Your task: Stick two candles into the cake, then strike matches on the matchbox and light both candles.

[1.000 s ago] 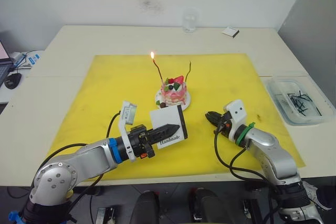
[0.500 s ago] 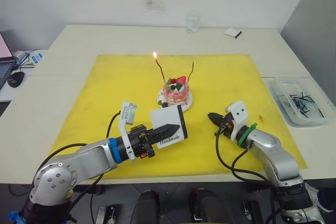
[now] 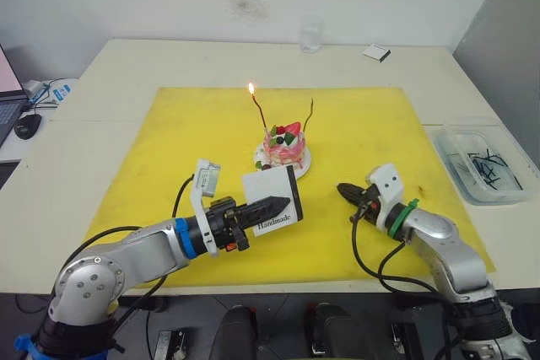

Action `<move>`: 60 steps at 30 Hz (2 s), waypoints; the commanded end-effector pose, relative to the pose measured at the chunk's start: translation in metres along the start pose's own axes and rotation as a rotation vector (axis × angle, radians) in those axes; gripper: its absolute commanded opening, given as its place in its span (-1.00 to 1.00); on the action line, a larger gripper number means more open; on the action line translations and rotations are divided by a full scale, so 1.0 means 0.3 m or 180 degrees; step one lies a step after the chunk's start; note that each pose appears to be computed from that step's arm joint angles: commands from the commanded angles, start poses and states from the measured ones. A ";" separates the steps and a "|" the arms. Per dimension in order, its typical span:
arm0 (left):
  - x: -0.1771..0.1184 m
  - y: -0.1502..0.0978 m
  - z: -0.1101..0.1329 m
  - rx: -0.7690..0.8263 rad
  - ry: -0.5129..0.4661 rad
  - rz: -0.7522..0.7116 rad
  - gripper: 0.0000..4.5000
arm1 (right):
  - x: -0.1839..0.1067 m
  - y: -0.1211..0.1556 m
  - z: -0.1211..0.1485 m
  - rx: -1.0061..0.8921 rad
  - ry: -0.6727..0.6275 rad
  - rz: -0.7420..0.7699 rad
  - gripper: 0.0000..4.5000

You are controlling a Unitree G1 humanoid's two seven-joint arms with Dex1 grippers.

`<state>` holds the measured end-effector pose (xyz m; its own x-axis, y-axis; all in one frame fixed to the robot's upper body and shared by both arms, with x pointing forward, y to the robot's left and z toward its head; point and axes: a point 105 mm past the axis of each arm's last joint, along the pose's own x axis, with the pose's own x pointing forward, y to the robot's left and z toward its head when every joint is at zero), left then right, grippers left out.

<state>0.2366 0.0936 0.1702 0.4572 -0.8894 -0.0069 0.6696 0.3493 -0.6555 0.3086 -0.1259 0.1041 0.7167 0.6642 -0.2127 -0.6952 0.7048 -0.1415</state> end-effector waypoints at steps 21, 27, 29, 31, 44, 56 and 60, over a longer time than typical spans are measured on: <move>0.112 0.013 0.057 0.0164 0.0005 -0.0283 -1.00 | -0.066 0.135 0.397 -0.2336 -0.0421 0.1161 -0.99; 0.126 0.012 0.059 0.0175 0.0032 -0.0324 -1.00 | -0.060 0.162 0.419 -0.2453 -0.0484 0.1260 -0.99; 0.128 0.013 0.060 0.0176 0.0031 -0.0331 -1.00 | -0.059 0.168 0.420 -0.2480 -0.0492 0.1281 -0.99; 0.129 0.012 0.060 0.0177 0.0033 -0.0337 -1.00 | -0.059 0.172 0.418 -0.2490 -0.0489 0.1296 -0.99; 0.119 0.003 0.059 0.0177 0.0035 -0.0353 -1.00 | -0.056 0.164 0.404 -0.2505 -0.0420 0.1294 -0.99; 0.122 0.002 0.063 0.0171 0.0022 -0.0359 -1.00 | -0.036 0.149 0.404 -0.2481 -0.0348 0.1300 -0.99; 0.126 0.005 0.067 0.0172 0.0017 -0.0359 -1.00 | -0.030 0.148 0.400 -0.2489 -0.0330 0.1303 -0.99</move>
<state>0.2699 0.0691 0.1716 0.3970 -0.9177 0.0130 0.7133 0.2996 -0.6336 0.2797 -0.0741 0.2095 0.3855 0.8669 -0.3160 -0.7308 0.0777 -0.6782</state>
